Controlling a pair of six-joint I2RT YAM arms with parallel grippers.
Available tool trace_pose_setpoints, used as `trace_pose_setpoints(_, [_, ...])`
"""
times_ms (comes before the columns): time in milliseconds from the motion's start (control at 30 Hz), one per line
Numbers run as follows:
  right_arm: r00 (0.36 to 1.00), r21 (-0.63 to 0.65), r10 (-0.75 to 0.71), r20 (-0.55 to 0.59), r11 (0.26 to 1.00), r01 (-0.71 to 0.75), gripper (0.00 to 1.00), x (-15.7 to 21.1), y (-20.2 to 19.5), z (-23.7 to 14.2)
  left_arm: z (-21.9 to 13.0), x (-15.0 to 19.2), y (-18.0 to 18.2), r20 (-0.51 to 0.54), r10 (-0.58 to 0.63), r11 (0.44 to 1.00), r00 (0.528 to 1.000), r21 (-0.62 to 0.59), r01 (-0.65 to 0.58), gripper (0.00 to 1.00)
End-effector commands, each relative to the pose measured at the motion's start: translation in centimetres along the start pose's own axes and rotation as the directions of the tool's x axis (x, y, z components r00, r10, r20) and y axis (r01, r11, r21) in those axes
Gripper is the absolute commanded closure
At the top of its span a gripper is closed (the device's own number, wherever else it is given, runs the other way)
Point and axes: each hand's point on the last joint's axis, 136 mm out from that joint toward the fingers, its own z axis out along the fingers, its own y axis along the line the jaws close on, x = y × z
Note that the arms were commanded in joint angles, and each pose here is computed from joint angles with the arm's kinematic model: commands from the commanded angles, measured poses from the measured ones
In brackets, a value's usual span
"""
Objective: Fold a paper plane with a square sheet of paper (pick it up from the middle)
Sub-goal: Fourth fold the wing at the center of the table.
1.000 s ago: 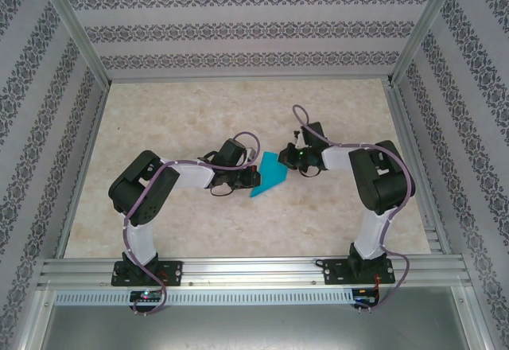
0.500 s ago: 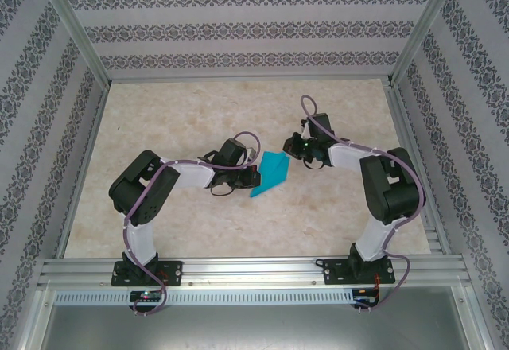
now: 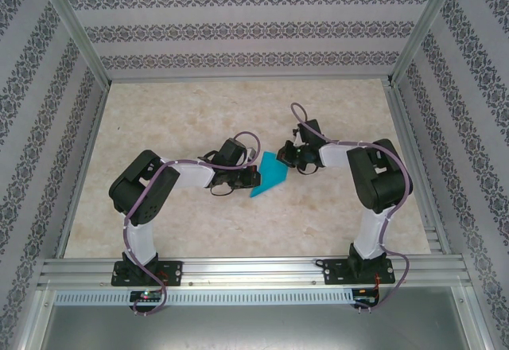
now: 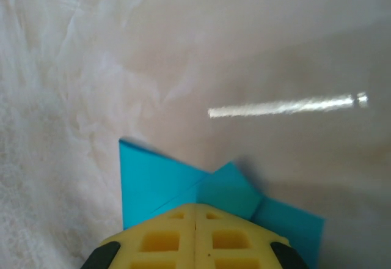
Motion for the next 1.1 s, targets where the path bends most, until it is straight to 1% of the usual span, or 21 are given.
trace_pose_setpoints(0, [0.992, 0.102, 0.077, 0.102, 0.991, -0.087, 1.00, -3.2, -3.6, -0.7, 0.6, 6.1, 7.1, -0.173, -0.132, 0.969, 0.976, -0.229, 0.090, 1.00])
trace_pose_setpoints(100, [0.986, 0.087, 0.090, 0.137, 0.991, -0.102, 1.00, -4.8, -3.5, -1.8, 0.7, 6.1, 7.1, -0.174, -0.133, 0.969, 0.976, -0.228, 0.091, 1.00])
trace_pose_setpoints(167, [0.988, 0.054, 0.061, 0.139, 0.996, -0.069, 1.00, -5.1, -2.0, -2.5, 0.7, 6.0, 7.1, -0.172, -0.131, 0.970, 0.976, -0.228, 0.090, 1.00])
trace_pose_setpoints(233, [0.992, 0.006, 0.031, 0.126, 0.999, -0.032, 1.00, -4.7, 0.0, -3.1, 0.6, 5.9, 6.9, -0.172, -0.127, 0.970, 0.977, -0.225, 0.087, 1.00])
trace_pose_setpoints(333, [0.994, -0.038, -0.016, 0.110, 0.999, 0.021, 1.00, -3.0, 2.5, -3.9, 0.6, 5.7, 6.7, -0.167, -0.125, 0.972, 0.978, -0.219, 0.087, 1.00])
trace_pose_setpoints(433, [0.996, -0.054, -0.032, 0.079, 0.998, 0.037, 1.00, -0.6, 3.9, -4.0, 0.6, 5.5, 6.6, -0.163, -0.122, 0.973, 0.979, -0.216, 0.086, 1.00])
trace_pose_setpoints(533, [1.000, -0.081, -0.019, 0.021, 0.997, 0.021, 1.00, 2.0, 4.6, -2.9, 0.6, 5.4, 6.4, -0.161, -0.119, 0.974, 0.980, -0.209, 0.084, 1.00])
trace_pose_setpoints(667, [0.998, -0.135, 0.010, -0.062, 0.991, -0.018, 1.00, 4.4, 5.9, -0.9, 0.6, 5.3, 6.1, -0.159, -0.119, 0.977, 0.980, -0.196, 0.087, 1.00])
trace_pose_setpoints(767, [0.995, -0.115, 0.018, -0.096, 0.993, -0.029, 1.00, 5.5, 5.4, 0.2, 0.6, 5.1, 5.8, -0.155, -0.116, 0.979, 0.981, -0.186, 0.086, 1.00])
trace_pose_setpoints(933, [0.989, -0.063, 0.032, -0.142, 0.997, -0.041, 1.00, 6.9, 3.4, 1.2, 0.4, 4.6, 5.1, -0.151, -0.105, 0.982, 0.983, -0.169, 0.079, 1.00])
trace_pose_setpoints(1067, [0.984, 0.011, 0.037, -0.172, 0.999, -0.035, 1.00, 7.8, 1.2, 1.7, -0.3, 3.2, 2.8, -0.141, -0.064, 0.992, 0.988, -0.116, 0.047, 1.00])
